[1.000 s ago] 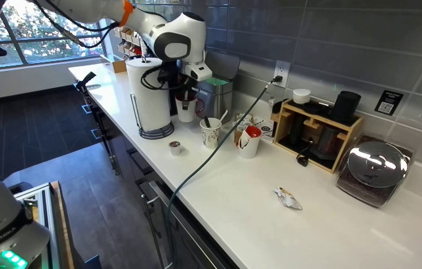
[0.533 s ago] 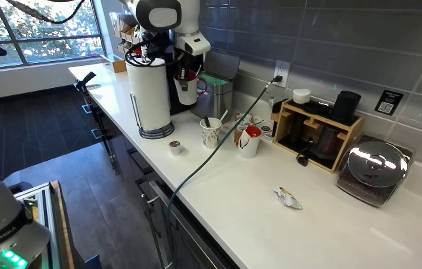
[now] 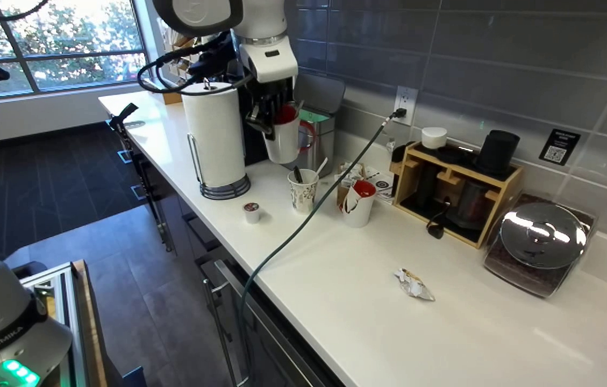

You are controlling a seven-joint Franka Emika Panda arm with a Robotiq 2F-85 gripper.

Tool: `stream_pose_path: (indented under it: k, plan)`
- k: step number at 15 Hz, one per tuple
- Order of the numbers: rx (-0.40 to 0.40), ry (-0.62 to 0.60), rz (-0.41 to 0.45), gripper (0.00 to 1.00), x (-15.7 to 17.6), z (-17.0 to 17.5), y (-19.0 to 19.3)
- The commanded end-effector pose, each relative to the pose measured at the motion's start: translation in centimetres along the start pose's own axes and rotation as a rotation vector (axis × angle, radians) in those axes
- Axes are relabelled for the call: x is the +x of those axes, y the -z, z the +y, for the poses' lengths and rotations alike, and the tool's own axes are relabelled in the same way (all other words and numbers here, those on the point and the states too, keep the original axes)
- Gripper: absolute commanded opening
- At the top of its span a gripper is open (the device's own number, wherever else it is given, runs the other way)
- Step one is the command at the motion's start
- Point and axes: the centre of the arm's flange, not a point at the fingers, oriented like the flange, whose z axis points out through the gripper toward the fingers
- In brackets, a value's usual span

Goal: Move the red and white mug to the right

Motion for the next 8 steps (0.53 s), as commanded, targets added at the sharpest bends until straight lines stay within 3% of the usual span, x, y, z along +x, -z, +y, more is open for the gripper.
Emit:
stream_pose_path:
  k: [1, 2, 3, 8]
  plan:
    - [0.058, -0.177, -0.021, 0.03, 0.5, 4.7, 0.0]
    - [0.072, -0.172, -0.039, 0.03, -0.1, 4.5, -0.5]
    - [0.016, -0.129, -0.029, 0.10, 1.8, 3.9, -0.5]
    - [0.026, -0.154, -0.055, 0.10, 1.0, 4.2, -1.2]
